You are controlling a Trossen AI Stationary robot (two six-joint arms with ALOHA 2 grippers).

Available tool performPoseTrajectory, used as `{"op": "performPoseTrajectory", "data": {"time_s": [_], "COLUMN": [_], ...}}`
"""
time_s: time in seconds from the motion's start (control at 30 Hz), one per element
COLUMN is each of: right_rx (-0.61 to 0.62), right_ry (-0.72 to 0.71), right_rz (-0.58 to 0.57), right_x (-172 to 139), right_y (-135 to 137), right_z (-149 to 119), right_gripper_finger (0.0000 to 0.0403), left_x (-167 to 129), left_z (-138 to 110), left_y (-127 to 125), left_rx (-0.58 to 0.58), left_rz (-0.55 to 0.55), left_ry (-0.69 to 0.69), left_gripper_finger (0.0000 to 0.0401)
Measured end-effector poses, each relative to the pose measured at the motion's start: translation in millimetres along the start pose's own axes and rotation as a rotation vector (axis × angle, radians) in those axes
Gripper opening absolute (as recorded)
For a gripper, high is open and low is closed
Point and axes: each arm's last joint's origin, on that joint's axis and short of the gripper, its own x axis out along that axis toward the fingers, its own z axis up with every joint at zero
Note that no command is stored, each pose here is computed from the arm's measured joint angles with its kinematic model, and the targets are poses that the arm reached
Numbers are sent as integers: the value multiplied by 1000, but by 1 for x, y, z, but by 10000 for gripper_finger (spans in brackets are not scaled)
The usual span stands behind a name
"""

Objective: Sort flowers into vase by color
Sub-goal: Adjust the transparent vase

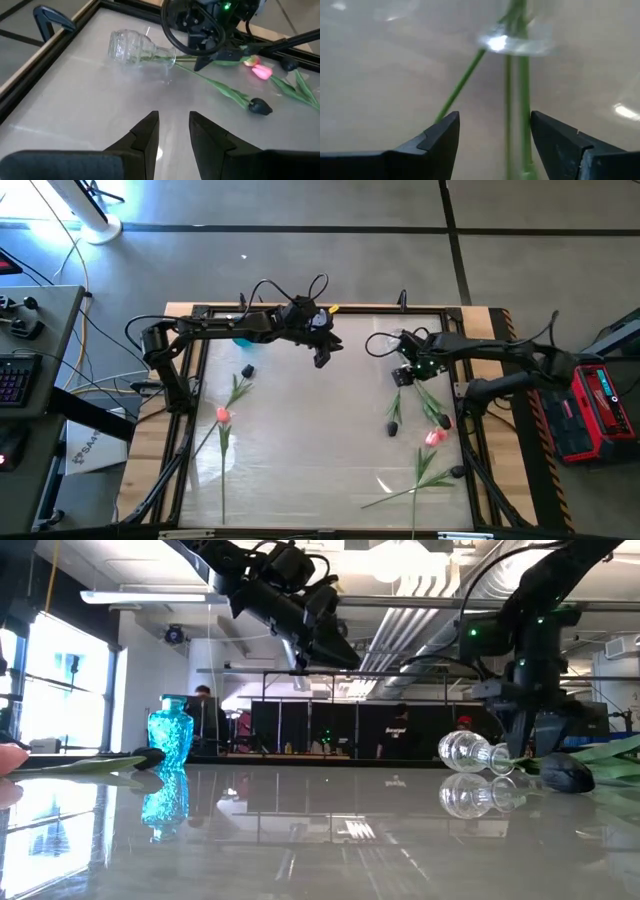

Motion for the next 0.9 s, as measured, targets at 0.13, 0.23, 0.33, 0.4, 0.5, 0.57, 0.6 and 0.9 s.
{"op": "performPoseTrajectory", "data": {"time_s": [0.13,0.23,0.33,0.4,0.5,0.57,0.6,0.9], "right_rx": [36,65,81,82,61,30,11,-269], "right_ry": [33,13,-29,-38,-20,-16,-13,-127], "right_rz": [131,234,324,366,400,405,400,234], "right_x": [4,3,1,0,-3,-7,-10,-56], "right_y": [11,20,28,31,33,35,35,46], "right_z": [2,7,12,15,15,16,16,28], "right_gripper_finger": [232,232,232,232,232,232,232,232], "left_x": [0,0,0,0,0,0,0,0], "left_z": [-3,-4,-5,-5,-5,-5,-5,-4], "left_y": [0,0,0,0,0,0,0,0], "left_rx": [-12,-15,-16,-19,-34,-44,-45,-97], "left_rz": [1,2,2,3,3,3,3,6], "left_ry": [32,43,45,46,46,46,46,40], "left_gripper_finger": [94,94,94,94,94,94,94,94]}}
